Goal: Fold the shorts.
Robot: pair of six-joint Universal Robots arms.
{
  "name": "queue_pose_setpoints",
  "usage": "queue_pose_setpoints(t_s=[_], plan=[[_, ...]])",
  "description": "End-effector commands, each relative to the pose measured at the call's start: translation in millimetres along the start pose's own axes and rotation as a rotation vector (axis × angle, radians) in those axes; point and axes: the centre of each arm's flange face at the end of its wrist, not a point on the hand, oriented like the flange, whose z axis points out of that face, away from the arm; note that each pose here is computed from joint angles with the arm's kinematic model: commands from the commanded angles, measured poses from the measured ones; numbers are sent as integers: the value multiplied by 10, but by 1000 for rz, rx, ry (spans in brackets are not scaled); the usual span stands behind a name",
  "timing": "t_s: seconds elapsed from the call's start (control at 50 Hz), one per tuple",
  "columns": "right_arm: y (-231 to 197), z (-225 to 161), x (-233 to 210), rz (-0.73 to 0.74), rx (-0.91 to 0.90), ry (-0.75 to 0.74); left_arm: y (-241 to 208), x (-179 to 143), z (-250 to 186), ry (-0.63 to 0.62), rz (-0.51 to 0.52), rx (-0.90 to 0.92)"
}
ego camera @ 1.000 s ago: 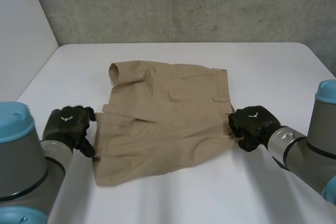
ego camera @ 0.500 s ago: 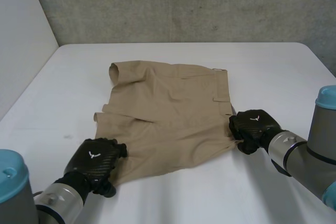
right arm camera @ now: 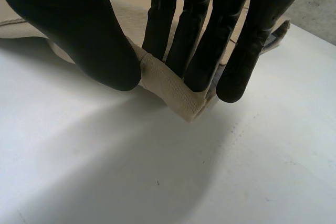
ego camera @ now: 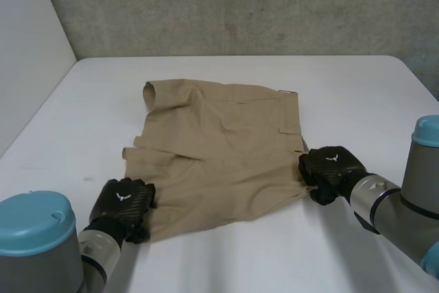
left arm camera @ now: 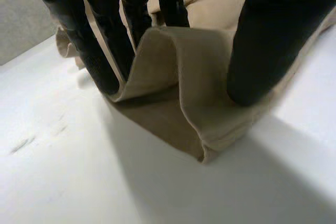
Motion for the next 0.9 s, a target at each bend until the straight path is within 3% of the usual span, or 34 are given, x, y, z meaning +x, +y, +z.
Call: queue_pose_setpoints(t_s=[0.02, 0.24, 0.54, 0.7, 0.9], plan=[[3, -5, -25, -15, -1, -4, -17, -25, 34, -27, -3, 11], [-348, -250, 30, -104, 95, 54, -494, -169, -281, -60, -28, 168], [-1231, -1269, 117, -262, 319, 208, -1397, -534, -1097, -130, -91, 439], [-1019, -1271, 35, -244, 164, 133, -1255, -501, -1007, -110, -120, 363], [-699, -881, 16, -297, 1, 50, -891, -337, -399, -61, -87, 137]])
